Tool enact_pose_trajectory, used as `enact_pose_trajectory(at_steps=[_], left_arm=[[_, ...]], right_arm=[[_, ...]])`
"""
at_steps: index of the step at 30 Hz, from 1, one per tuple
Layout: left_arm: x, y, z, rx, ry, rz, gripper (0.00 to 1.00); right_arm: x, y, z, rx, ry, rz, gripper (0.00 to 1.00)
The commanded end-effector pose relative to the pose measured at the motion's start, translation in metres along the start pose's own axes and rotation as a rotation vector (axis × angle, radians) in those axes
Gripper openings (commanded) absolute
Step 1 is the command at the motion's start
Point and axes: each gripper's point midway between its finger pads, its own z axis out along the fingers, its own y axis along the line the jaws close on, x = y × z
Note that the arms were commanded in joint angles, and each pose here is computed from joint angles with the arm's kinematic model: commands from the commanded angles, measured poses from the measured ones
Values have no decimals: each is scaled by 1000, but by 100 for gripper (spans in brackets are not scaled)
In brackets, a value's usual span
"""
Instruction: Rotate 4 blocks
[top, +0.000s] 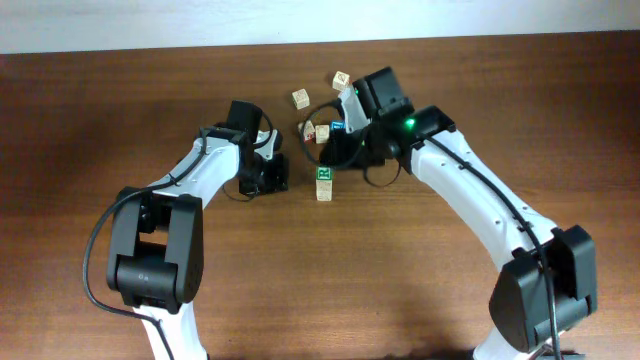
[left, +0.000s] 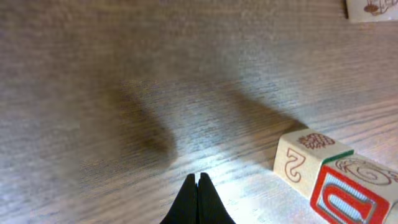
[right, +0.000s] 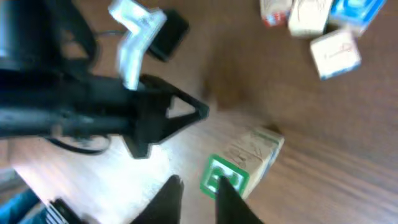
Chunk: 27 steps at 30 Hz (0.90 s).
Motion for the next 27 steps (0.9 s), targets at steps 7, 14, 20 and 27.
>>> enact_pose_trajectory(at_steps=[7,14,20,27], left_arm=[[-64,-26,-117,-167,-232,150,0],[-62,-36,-274,-292,-553,215,0],[-32,-30,-329,-358,-650,186,99],[-32,-29,-329,-359,-650,186,99]], right_arm=[[-77,17,-211,308,-357,-134,86],[-27,-33,-321,460,-434,15,98],[36,-37,-386,565,-529,95,98],[57,-17,-407,546,-610,62,98]])
